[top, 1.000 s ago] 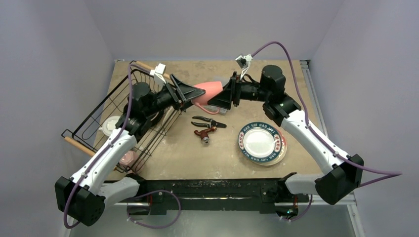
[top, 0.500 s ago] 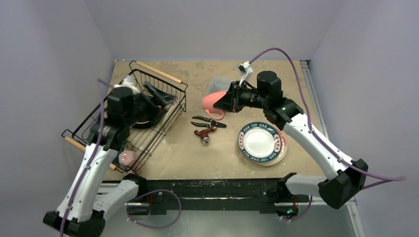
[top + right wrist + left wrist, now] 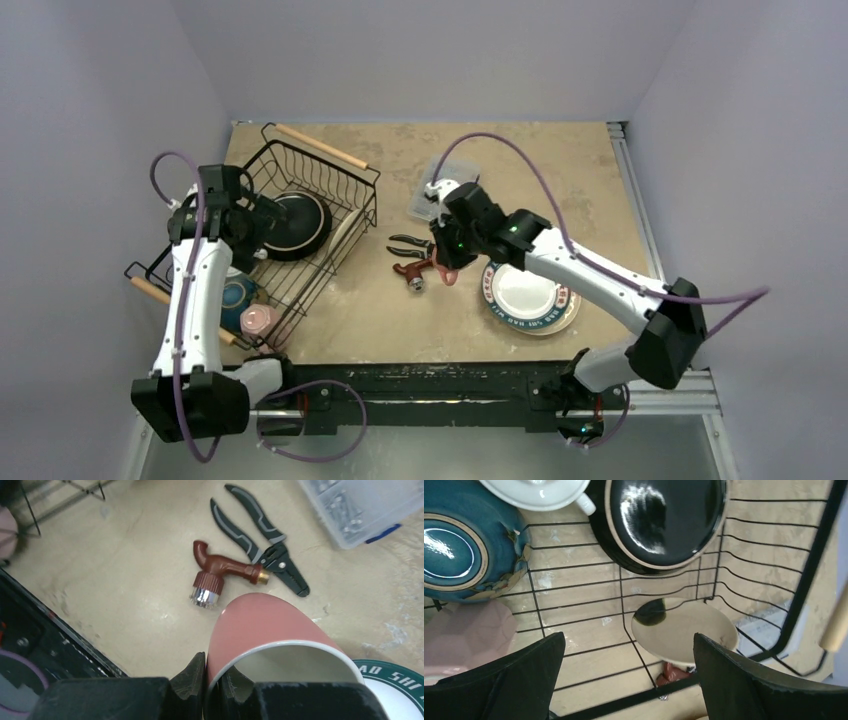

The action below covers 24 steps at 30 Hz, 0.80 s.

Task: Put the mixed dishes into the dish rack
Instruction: Pick up the plate from the dish rack.

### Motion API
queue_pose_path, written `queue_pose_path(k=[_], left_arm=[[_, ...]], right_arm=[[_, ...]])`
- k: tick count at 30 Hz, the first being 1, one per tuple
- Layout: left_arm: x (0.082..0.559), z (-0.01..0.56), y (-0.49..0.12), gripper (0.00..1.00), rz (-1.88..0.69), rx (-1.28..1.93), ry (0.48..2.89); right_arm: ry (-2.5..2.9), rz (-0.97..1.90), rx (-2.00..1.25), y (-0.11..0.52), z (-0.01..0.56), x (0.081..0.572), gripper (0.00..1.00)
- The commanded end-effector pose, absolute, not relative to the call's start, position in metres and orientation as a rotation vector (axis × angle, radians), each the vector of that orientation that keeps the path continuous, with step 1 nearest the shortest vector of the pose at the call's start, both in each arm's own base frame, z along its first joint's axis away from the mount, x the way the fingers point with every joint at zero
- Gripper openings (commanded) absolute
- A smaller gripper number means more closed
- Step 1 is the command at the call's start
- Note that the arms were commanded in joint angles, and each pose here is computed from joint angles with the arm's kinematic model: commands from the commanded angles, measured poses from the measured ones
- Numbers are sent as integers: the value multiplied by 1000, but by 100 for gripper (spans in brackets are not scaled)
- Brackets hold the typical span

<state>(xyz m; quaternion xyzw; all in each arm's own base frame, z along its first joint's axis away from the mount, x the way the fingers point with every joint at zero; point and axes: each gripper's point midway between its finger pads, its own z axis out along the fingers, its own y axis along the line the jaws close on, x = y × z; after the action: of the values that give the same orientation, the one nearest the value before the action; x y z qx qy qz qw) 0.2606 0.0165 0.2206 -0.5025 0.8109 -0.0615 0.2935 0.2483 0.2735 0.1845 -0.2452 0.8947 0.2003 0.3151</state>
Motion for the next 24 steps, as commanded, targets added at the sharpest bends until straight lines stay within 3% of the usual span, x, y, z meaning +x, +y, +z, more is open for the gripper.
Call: queue_pose_path(k=[1, 7, 11, 18, 24], left_arm=[[295, 200, 23, 97, -349, -1521, 2013], [315, 155, 44, 95, -287, -1656, 1913], [332, 129, 47, 93, -388, -1617, 1769], [336, 102, 62, 97, -264, -1544, 1800], [346, 86, 62, 97, -302, -1536, 1762]], right_arm=[[2271, 351, -840, 295, 188, 246, 0], [2323, 206, -933, 292, 149, 238, 0], [2352, 133, -927, 285, 128, 240, 0], [2386, 70, -921, 282, 109, 243, 0], [2390, 87, -927, 287, 107, 243, 0]])
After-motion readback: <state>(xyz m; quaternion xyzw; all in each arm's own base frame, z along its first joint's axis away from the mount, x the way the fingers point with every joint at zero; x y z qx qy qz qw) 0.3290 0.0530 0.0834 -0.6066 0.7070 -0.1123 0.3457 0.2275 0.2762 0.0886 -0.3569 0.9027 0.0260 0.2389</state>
